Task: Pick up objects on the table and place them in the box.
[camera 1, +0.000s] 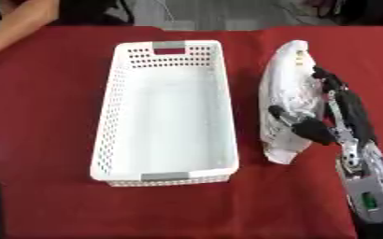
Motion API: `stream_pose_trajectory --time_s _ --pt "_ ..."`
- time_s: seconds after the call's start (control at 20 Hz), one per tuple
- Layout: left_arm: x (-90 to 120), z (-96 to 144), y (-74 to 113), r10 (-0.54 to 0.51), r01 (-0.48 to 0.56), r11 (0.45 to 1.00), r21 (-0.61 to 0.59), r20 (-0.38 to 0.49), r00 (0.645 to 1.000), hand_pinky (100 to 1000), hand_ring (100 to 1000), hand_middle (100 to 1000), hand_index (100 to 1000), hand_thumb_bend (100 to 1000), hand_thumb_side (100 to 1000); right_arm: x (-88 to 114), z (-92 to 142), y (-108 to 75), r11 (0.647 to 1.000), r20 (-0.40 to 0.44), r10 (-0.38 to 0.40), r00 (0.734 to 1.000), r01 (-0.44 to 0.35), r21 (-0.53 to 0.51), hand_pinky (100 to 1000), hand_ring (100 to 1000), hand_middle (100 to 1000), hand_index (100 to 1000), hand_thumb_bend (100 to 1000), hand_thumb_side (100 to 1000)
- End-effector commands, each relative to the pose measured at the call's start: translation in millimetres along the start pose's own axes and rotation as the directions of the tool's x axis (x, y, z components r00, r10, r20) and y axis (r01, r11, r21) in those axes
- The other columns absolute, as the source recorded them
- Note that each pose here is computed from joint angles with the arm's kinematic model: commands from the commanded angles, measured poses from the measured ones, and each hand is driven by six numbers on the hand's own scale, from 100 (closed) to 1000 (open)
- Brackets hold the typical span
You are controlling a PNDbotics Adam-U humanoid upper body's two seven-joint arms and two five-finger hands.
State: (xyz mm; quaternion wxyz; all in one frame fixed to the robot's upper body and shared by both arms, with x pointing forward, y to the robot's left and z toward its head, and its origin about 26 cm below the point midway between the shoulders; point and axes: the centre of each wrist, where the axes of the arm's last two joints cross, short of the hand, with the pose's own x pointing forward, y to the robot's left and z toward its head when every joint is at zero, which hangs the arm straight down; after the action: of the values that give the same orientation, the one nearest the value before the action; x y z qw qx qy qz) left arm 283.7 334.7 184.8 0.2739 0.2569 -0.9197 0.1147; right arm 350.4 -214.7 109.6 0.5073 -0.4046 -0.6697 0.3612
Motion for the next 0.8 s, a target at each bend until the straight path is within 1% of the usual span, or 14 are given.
stream_pose_trajectory --time_s 0.05,0.15,0.2,0.25,0.3,0.35,0.4,0.45,0.5,0.55,0.6,0.65,0.75,0.8 --pt "4.6 -4.7 2.3 -0.006 0.006 1.000 -0.006 0.025 1.000 605 603 728 806 100 1000 4.0 -2.1 -5.1 1.000 0.005 0.018 1.000 -0.018 -0.025 100 489 671 848 624 415" --pt "4.6 -4.6 2.3 -0.006 0.006 1.000 -0.005 0.025 1.000 605 603 728 805 100 1000 4.7 -1.8 -6.1 0.999 0.009 0.014 1.000 -0.014 -0.037 100 478 614 778 561 337" --pt "4.6 -4.6 2.3 -0.006 0.006 1.000 -0.005 0.025 1.000 605 603 728 805 100 1000 5.0 -1.7 -6.7 0.999 0.012 0.011 1.000 -0.010 -0.043 100 478 619 784 573 342" --pt "4.5 -4.5 2.3 -0.006 0.006 1.000 -0.005 0.024 1.000 605 603 728 805 100 1000 5.4 -1.7 -7.6 0.999 0.016 0.005 1.000 -0.004 -0.053 100 457 555 712 436 275" --pt "4.5 -4.4 2.3 -0.006 0.006 1.000 -0.005 0.024 1.000 605 603 728 805 100 1000 5.6 -1.5 -8.5 0.998 0.020 -0.001 1.000 0.003 -0.064 100 443 536 696 406 257" --pt "4.4 -4.3 2.4 -0.006 0.007 1.000 -0.005 0.024 1.000 605 603 728 805 100 1000 5.5 -1.3 -9.3 0.997 0.022 -0.009 1.000 0.010 -0.076 100 408 496 661 325 215" --pt "4.4 -4.3 2.5 -0.007 0.007 1.000 -0.004 0.023 1.000 605 603 728 805 100 1000 5.1 -1.2 -9.9 0.996 0.023 -0.014 1.000 0.016 -0.089 100 395 508 673 350 228" --pt "4.4 -4.2 2.6 -0.007 0.007 1.000 -0.004 0.023 1.000 605 603 728 805 100 1000 5.0 -1.2 -10.7 0.994 0.023 -0.019 1.000 0.022 -0.105 100 342 418 589 183 150" --pt "4.4 -4.2 2.6 -0.007 0.007 1.000 -0.004 0.023 1.000 605 603 728 805 100 1000 4.8 -1.1 -11.2 0.992 0.022 -0.026 0.999 0.029 -0.120 100 355 434 603 216 161" --pt "4.4 -4.2 2.6 -0.007 0.007 1.000 -0.004 0.023 1.000 605 602 728 805 100 1000 4.7 -1.1 -11.9 0.990 0.022 -0.032 0.999 0.035 -0.136 100 260 310 497 100 112" --pt "4.3 -4.1 2.6 -0.008 0.008 1.000 -0.004 0.023 1.000 605 602 728 805 100 1000 4.5 -1.0 -12.5 0.987 0.021 -0.039 0.999 0.042 -0.156 100 270 322 507 100 117" --pt "4.3 -4.1 2.7 -0.008 0.008 1.000 -0.004 0.022 1.000 605 602 728 805 100 1000 4.5 -0.9 -12.9 0.984 0.022 -0.044 0.999 0.047 -0.174 100 189 235 424 100 103" --pt "4.3 -4.1 2.7 -0.008 0.008 1.000 -0.003 0.023 1.000 605 602 728 805 100 1000 4.3 -0.7 -12.8 0.977 0.022 -0.052 0.998 0.056 -0.205 100 100 132 326 100 100" --pt "4.3 -4.0 2.7 -0.008 0.008 1.000 -0.003 0.023 1.000 605 602 728 805 100 1000 4.2 -0.7 -12.6 0.974 0.022 -0.057 0.998 0.061 -0.220 100 100 132 326 100 100"
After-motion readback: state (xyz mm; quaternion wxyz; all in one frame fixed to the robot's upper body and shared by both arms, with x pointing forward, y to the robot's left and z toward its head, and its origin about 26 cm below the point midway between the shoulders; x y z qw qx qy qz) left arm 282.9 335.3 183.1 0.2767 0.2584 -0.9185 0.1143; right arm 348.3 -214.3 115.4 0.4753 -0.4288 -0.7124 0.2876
